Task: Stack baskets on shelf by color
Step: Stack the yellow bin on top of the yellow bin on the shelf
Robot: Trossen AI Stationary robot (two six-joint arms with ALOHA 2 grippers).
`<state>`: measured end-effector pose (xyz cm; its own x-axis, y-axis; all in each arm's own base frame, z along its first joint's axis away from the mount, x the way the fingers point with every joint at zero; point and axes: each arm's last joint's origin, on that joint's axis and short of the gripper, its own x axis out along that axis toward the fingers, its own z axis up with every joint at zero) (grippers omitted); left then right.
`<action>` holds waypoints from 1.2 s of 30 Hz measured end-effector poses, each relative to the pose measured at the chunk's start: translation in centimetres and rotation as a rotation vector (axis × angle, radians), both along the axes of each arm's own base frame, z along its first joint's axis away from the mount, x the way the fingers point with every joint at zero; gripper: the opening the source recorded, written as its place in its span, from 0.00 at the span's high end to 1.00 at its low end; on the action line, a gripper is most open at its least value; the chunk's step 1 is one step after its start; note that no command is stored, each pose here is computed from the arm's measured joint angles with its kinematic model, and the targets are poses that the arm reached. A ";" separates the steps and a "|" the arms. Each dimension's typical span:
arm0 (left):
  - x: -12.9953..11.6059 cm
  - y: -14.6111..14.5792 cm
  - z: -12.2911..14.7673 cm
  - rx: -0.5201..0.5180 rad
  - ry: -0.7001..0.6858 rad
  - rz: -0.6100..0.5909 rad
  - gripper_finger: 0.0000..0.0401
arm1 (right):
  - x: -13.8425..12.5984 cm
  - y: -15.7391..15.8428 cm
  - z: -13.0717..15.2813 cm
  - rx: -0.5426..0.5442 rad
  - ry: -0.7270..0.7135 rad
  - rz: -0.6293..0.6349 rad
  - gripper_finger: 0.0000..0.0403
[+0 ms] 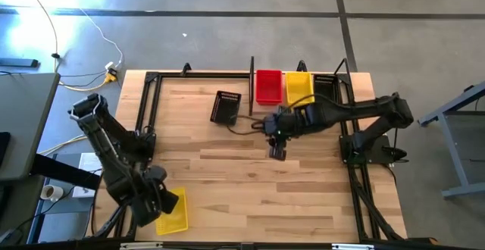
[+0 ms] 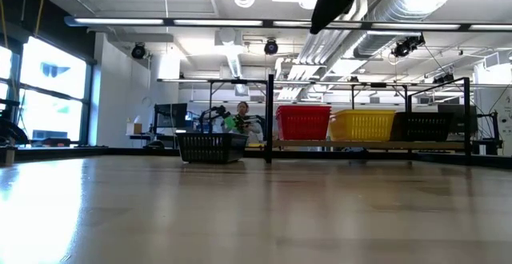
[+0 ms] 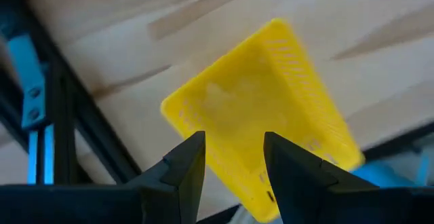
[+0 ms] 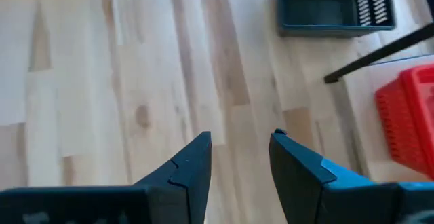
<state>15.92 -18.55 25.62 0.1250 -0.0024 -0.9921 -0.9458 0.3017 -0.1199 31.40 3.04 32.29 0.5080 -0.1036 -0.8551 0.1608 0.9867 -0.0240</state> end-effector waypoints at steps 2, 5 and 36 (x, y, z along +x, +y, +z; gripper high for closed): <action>-0.6 -0.6 -0.6 0.018 0.021 0.041 0.65 | -0.1 0.9 0.0 0.005 -0.003 0.008 0.67; -0.9 -1.6 -1.4 0.034 0.036 0.075 0.65 | -0.2 1.9 0.0 0.008 -0.011 -0.001 0.67; 2.1 -4.5 -8.7 0.070 0.255 0.131 0.95 | -0.9 5.2 0.0 0.056 -0.018 0.019 0.67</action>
<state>18.04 -23.10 16.94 -0.1333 0.0665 -0.9888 -0.9743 0.1738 0.1431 30.45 8.26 32.28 0.5249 -0.0461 -0.8499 0.1422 0.9892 0.0342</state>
